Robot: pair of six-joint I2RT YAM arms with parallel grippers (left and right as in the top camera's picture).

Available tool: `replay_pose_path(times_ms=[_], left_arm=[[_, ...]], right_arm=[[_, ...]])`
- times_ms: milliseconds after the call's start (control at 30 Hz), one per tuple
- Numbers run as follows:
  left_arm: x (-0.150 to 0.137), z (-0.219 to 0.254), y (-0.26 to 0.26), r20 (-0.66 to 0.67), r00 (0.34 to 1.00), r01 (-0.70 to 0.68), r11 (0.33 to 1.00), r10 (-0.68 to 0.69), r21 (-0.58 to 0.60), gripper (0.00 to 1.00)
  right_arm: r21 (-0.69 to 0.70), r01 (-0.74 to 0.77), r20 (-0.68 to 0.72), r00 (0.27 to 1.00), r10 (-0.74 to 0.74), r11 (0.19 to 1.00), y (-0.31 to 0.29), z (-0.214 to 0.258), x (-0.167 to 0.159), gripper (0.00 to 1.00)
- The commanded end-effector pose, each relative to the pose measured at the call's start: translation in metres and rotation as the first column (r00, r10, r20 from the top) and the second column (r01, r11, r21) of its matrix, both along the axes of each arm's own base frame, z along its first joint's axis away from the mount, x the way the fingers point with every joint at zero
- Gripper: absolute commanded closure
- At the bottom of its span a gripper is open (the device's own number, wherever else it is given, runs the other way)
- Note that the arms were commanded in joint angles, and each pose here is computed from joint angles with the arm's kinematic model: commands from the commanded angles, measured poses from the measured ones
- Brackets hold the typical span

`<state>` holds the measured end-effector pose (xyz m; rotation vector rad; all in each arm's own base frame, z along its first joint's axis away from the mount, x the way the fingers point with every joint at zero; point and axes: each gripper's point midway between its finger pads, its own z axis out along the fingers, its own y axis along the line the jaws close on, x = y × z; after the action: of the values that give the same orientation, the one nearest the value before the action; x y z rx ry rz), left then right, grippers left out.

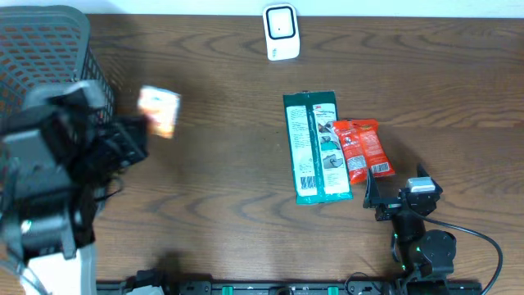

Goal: Scan the item barcode
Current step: 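Carry the tissue pack toward the scanner and drop it on the glove packet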

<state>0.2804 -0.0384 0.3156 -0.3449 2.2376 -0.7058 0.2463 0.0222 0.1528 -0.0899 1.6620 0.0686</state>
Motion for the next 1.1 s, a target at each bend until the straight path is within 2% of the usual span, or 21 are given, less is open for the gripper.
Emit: replay_pose_path(times_ms=[0, 67, 167, 300, 433, 533, 700, 900, 1067], left_arm=[[-0.003, -0.008, -0.065, -0.057, 0.949, 0.290, 0.927, -0.311, -0.238, 0.92], [0.001, -0.016, -0.085, -0.084, 0.905, 0.366, 0.864, -0.417, -0.346, 0.93], [0.008, -0.026, -0.101, -0.087, 0.853, 0.432, 0.789, -0.515, -0.437, 0.93], [0.020, -0.055, -0.116, -0.150, 0.808, 0.445, 0.757, -0.570, -0.479, 0.93], [0.029, -0.094, -0.124, -0.272, 0.787, 0.423, 0.806, -0.553, -0.415, 0.93], [0.032, -0.128, -0.129, -0.374, 0.771, 0.416, 0.852, -0.516, -0.317, 0.93], [0.036, -0.171, -0.141, -0.477, 0.733, 0.438, 0.873, -0.484, -0.214, 0.93], [0.039, -0.218, -0.174, -0.547, 0.666, 0.463, 0.856, -0.507, -0.231, 0.93], [0.045, -0.253, -0.193, -0.604, 0.639, 0.406, 0.876, -0.476, -0.260, 0.93]], right_arm=[[-0.011, 0.004, 0.001, 1.000, -0.004, 1.000, -0.002, 0.000, 0.000, 0.01], [-0.011, 0.004, 0.002, 1.000, -0.003, 1.000, -0.001, 0.000, 0.000, 0.01], [-0.011, 0.004, 0.001, 1.000, -0.004, 1.000, -0.001, 0.000, 0.000, 0.01], [-0.011, 0.004, 0.002, 1.000, -0.004, 1.000, -0.002, 0.000, 0.000, 0.01], [-0.011, 0.004, 0.001, 1.000, -0.004, 1.000, -0.001, 0.000, 0.000, 0.01], [-0.011, 0.004, 0.002, 1.000, -0.003, 1.000, -0.001, 0.000, 0.000, 0.01], [-0.011, 0.004, 0.002, 1.000, -0.004, 1.000, -0.002, 0.000, 0.000, 0.01], [-0.011, 0.004, 0.001, 1.000, -0.004, 1.000, -0.001, 0.000, 0.000, 0.01], [-0.011, 0.004, 0.001, 1.000, -0.004, 1.000, -0.001, 0.000, 0.000, 0.01]])
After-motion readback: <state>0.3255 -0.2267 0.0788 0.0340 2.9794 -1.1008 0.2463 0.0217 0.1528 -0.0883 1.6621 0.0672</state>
